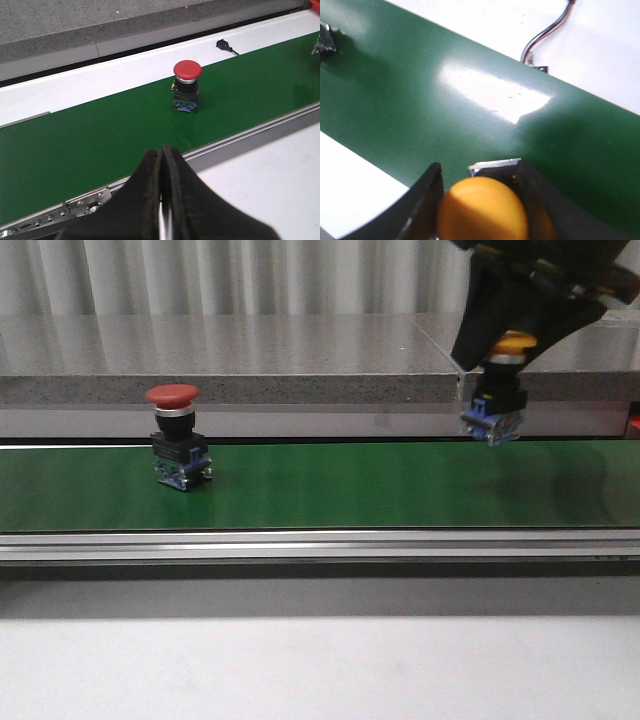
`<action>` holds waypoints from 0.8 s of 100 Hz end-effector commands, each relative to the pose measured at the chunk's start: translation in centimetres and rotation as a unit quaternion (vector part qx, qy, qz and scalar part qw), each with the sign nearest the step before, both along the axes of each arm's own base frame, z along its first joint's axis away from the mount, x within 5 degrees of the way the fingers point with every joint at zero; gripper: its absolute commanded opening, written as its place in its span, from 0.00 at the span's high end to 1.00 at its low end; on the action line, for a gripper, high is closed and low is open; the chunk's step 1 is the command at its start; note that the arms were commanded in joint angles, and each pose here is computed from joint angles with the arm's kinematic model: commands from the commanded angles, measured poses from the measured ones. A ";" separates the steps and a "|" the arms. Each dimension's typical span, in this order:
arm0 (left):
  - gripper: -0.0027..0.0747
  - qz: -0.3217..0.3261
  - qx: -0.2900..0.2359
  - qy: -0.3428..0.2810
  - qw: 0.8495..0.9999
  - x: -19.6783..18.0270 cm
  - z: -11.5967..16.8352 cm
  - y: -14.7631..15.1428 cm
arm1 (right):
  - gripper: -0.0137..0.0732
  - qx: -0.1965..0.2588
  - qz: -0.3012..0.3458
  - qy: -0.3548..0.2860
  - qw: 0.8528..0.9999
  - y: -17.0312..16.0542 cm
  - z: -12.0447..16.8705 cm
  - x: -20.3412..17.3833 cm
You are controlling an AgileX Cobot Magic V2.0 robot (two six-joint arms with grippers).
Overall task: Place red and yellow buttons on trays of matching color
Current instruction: 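Carry the yellow button into the yellow tray and open the right gripper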
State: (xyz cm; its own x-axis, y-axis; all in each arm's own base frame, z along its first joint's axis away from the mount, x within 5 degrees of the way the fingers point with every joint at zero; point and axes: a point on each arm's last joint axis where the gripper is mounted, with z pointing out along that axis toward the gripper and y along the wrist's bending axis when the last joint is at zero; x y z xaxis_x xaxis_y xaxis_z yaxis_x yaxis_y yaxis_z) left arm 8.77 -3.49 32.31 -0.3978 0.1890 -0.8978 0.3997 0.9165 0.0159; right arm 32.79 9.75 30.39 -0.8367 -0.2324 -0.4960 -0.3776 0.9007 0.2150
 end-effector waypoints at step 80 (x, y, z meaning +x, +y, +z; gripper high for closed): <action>0.99 0.002 -0.021 -0.036 0.999 0.2 1.3 -0.1 | 0.67 -0.082 -0.418 -0.075 0.901 -17.5 5.7 -11.1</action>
State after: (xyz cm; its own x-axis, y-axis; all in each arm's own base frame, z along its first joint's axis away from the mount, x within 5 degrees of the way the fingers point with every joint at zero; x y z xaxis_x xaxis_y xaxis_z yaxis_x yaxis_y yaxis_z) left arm 8.77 -3.49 32.31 -0.3978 0.1890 -0.8978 0.3997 0.9165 0.0159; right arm 22.90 -6.04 34.96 -0.7572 0.3302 -0.5636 0.3627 0.9301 0.0577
